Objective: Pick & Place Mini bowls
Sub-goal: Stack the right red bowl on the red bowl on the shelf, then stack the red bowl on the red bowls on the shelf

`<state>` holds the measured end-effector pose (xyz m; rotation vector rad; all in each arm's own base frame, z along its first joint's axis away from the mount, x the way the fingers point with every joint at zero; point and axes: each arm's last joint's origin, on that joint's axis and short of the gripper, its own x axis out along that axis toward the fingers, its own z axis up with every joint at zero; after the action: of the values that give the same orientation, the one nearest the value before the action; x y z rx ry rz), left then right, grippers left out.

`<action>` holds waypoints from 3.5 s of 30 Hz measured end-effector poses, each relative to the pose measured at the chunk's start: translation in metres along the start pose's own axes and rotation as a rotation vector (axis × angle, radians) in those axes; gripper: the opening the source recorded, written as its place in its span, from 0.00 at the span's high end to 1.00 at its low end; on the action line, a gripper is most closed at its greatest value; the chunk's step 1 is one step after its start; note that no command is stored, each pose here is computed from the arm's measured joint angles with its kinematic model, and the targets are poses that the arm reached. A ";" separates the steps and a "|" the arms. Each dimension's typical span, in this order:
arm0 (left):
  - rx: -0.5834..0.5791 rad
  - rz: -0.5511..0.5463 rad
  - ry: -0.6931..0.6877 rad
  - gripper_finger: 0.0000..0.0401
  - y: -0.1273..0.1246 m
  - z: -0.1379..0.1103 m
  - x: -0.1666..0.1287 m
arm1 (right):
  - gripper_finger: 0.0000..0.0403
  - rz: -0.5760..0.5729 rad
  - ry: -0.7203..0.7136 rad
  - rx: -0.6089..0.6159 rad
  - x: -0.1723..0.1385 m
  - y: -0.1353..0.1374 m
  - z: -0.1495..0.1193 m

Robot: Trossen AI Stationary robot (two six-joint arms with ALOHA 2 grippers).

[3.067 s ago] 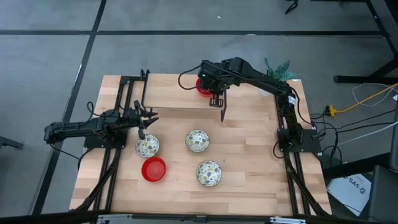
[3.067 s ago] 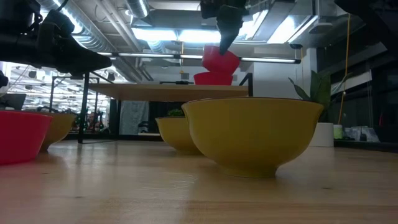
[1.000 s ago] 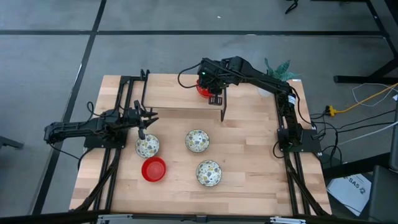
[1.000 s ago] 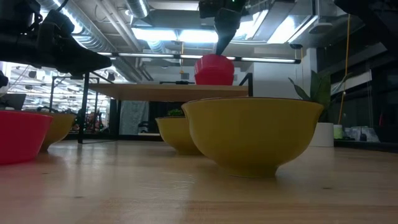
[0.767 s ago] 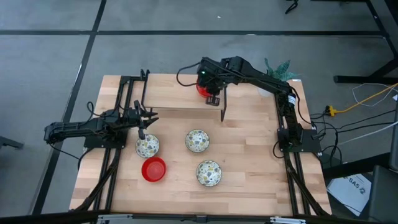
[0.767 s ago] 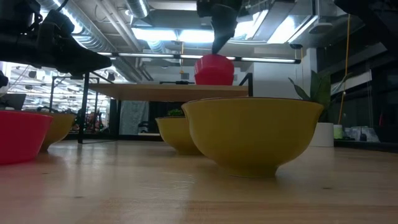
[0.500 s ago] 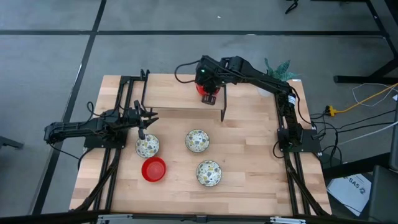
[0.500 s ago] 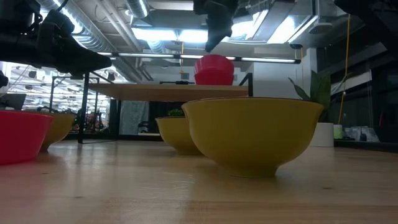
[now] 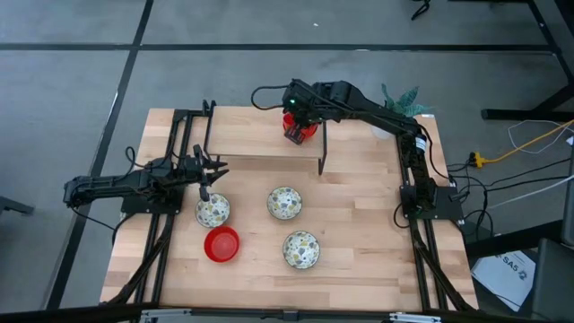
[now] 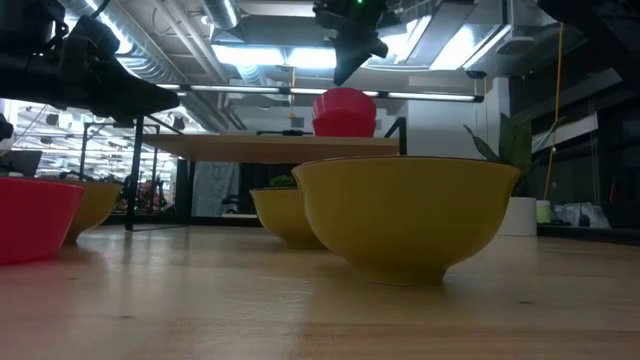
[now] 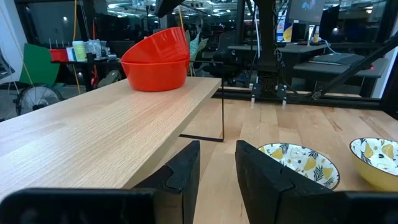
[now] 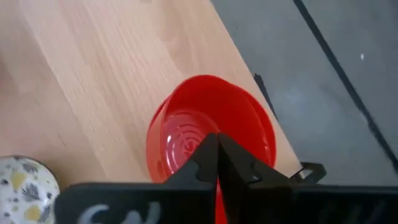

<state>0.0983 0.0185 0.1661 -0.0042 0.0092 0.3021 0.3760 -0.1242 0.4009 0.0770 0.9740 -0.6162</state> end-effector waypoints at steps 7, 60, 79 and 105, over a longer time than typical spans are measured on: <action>0.000 0.000 0.000 0.76 0.000 0.000 0.000 | 0.98 -0.044 0.040 0.102 0.018 0.013 -0.007; 0.000 0.000 0.001 0.76 0.000 0.000 0.000 | 0.68 0.633 -0.092 -0.098 -0.081 0.102 -0.020; 0.000 0.000 0.001 0.76 0.000 0.000 0.000 | 0.65 0.692 0.150 -0.196 -0.120 0.164 -0.075; 0.000 0.000 0.001 0.76 0.000 0.000 0.000 | 0.65 0.593 0.110 -0.303 -0.143 0.189 -0.102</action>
<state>0.0983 0.0185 0.1661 -0.0042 0.0101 0.3018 0.3400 0.1306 0.4169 0.1251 1.0766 0.0828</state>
